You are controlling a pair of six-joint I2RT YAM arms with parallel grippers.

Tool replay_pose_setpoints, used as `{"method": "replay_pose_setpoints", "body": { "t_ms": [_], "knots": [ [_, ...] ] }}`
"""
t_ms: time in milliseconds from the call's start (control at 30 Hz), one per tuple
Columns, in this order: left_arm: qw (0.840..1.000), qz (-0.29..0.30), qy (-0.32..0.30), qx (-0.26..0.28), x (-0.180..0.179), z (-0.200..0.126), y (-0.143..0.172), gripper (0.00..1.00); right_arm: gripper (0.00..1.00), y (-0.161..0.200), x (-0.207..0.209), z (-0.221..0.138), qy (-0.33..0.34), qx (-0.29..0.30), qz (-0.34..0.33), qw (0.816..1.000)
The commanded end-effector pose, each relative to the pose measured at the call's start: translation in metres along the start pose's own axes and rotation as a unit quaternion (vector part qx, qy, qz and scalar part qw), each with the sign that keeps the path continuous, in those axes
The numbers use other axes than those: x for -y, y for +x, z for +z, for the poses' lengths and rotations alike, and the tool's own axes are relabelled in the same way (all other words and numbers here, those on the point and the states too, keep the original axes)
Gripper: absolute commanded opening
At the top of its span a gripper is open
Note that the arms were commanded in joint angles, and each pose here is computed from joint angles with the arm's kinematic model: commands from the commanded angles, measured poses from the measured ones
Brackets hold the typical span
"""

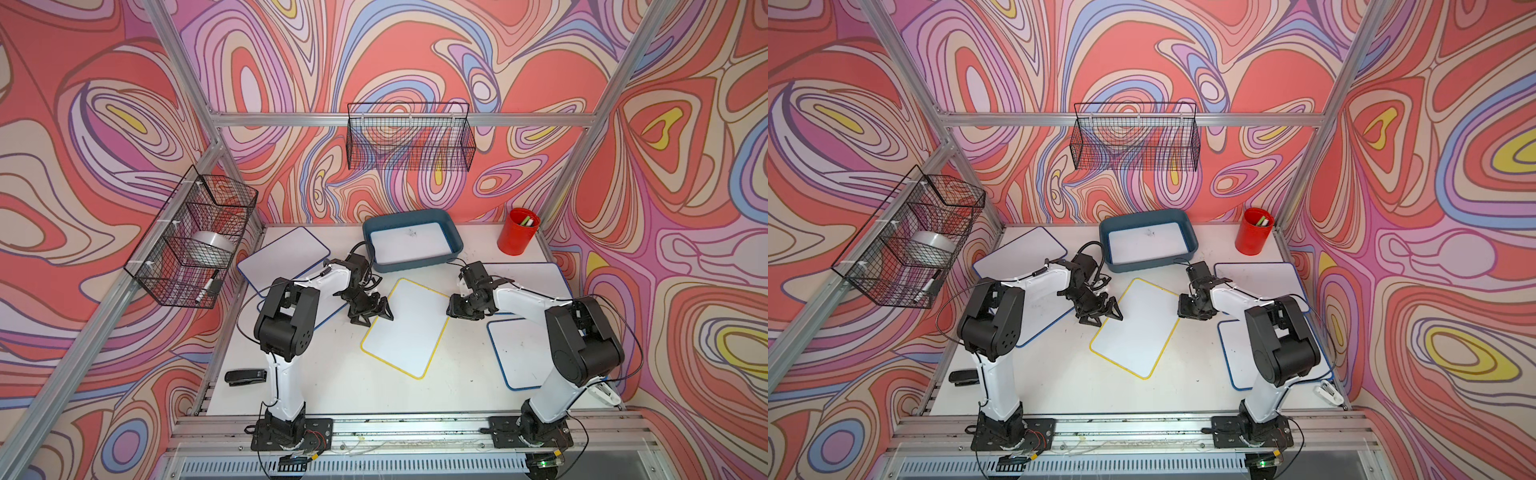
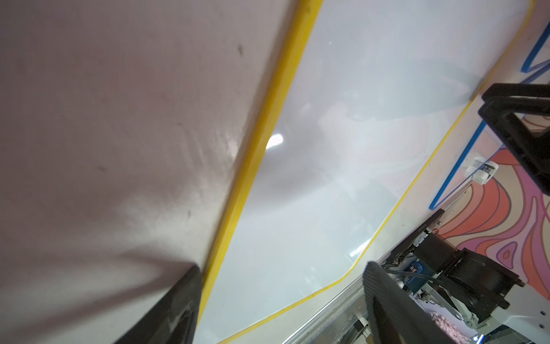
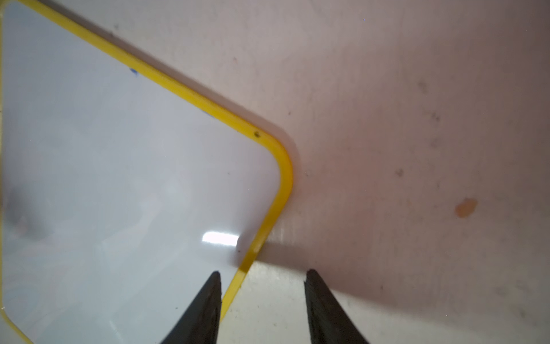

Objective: Put the whiteboard into the storage box
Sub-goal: Move the whiteboard to the center of the board.

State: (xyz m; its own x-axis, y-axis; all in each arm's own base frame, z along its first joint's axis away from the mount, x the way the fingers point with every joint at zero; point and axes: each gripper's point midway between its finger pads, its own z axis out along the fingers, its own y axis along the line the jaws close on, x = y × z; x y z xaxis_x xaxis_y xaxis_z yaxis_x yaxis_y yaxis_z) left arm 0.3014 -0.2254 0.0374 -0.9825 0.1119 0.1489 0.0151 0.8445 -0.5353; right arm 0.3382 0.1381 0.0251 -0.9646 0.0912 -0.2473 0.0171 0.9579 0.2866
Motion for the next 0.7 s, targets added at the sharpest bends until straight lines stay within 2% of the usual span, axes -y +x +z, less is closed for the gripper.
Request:
{"method": "replay_pose_setpoints", "body": {
  "t_ms": [0, 267, 367, 533, 667],
  "knots": [
    [0.999, -0.003, -0.018, -0.049, -0.004, 0.026, 0.026, 0.82, 0.48, 0.0, 0.006, -0.005, -0.004, 0.01, 0.029, 1.0],
    [0.997, -0.035, 0.058, -0.037, 0.034, 0.049, 0.038, 0.82, 0.48, 0.01, 0.012, 0.005, -0.015, 0.007, 0.054, 0.998],
    [0.999, -0.025, 0.039, -0.019, 0.037, 0.043, 0.036, 0.81, 0.48, 0.005, 0.009, 0.003, -0.025, 0.014, 0.055, 0.998],
    [0.999, -0.021, -0.032, 0.024, 0.018, 0.031, 0.021, 0.82, 0.48, -0.003, 0.008, 0.0, -0.043, 0.024, 0.059, 0.997],
    [0.998, -0.025, -0.036, 0.04, 0.018, 0.031, 0.009, 0.82, 0.48, 0.001, 0.007, 0.0, -0.053, 0.019, 0.06, 0.997]
  ]
}}
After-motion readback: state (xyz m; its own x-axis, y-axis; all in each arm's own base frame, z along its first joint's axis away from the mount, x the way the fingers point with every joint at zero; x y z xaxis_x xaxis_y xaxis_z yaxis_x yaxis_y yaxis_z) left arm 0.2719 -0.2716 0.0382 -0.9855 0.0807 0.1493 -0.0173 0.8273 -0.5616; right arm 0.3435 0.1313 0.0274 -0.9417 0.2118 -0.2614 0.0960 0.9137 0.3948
